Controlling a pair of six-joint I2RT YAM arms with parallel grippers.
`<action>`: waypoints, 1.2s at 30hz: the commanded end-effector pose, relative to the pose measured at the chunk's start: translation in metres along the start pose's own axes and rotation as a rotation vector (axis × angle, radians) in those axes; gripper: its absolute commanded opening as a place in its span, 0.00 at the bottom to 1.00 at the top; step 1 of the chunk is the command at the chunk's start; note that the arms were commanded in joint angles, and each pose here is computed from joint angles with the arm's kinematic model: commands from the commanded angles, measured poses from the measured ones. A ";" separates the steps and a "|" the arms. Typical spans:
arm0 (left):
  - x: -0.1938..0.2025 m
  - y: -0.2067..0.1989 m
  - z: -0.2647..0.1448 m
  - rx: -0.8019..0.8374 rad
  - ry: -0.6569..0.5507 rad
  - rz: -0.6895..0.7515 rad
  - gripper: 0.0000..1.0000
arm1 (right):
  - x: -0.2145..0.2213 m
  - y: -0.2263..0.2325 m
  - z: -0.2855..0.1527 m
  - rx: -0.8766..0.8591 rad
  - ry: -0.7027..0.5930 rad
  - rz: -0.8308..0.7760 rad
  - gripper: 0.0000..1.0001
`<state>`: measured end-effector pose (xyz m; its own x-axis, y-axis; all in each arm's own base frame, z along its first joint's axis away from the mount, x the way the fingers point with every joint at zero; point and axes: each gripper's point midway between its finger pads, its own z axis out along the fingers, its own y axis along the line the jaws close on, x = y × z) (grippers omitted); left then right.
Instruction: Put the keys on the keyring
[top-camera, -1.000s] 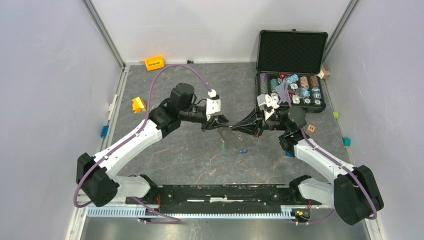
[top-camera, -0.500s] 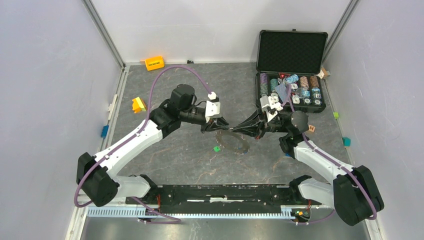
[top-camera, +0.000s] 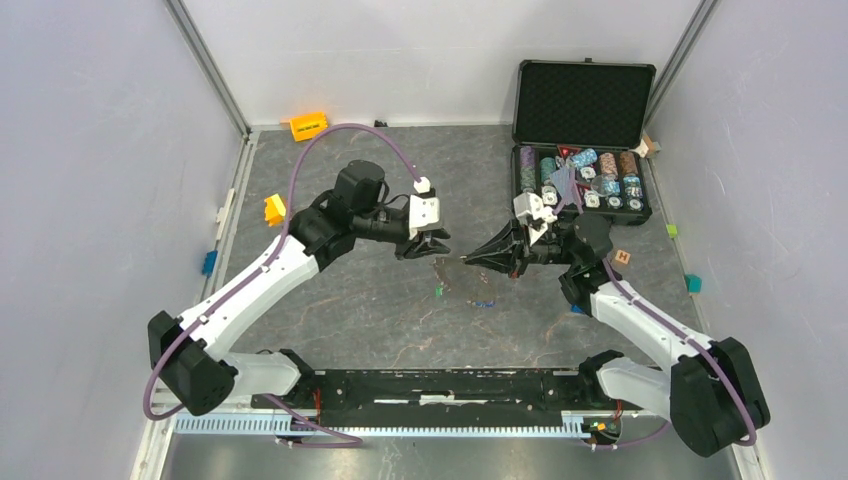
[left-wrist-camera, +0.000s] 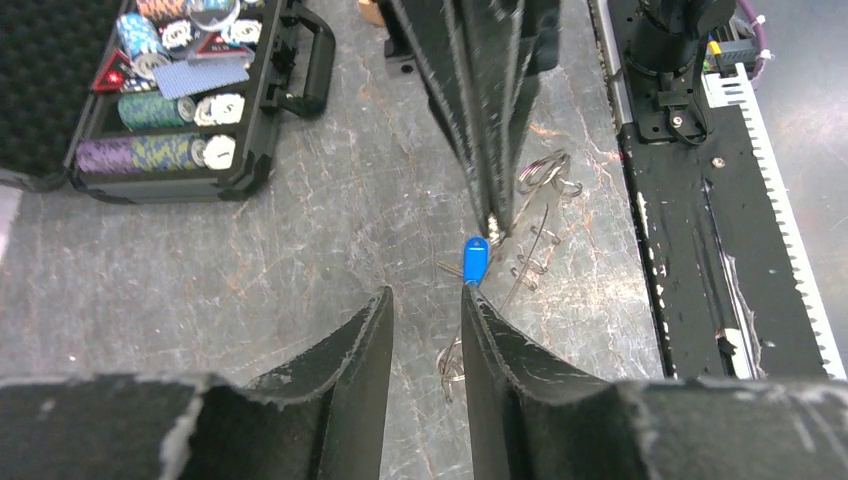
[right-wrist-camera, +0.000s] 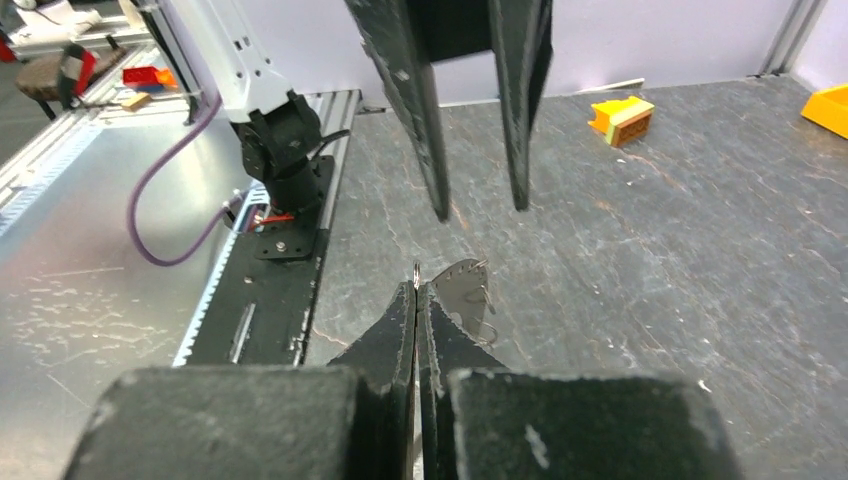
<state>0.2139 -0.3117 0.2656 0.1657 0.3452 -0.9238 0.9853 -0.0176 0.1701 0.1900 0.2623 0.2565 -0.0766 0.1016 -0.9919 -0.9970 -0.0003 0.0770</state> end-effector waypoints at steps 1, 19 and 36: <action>-0.029 -0.011 -0.019 0.047 -0.027 0.092 0.40 | -0.009 -0.019 -0.001 0.058 0.074 -0.117 0.00; -0.021 -0.019 -0.009 0.097 -0.027 0.063 0.53 | -0.037 -0.046 -0.020 0.201 0.415 -0.401 0.00; -0.004 -0.002 0.005 0.050 0.012 0.007 0.64 | -0.053 -0.055 -0.036 0.213 0.847 -0.545 0.00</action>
<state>0.2066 -0.3113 0.2651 0.1744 0.3704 -0.9123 0.9846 -0.0796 0.1559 0.2481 0.2339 0.2957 0.2858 -0.6023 -0.7453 -0.9114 0.0695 -0.4056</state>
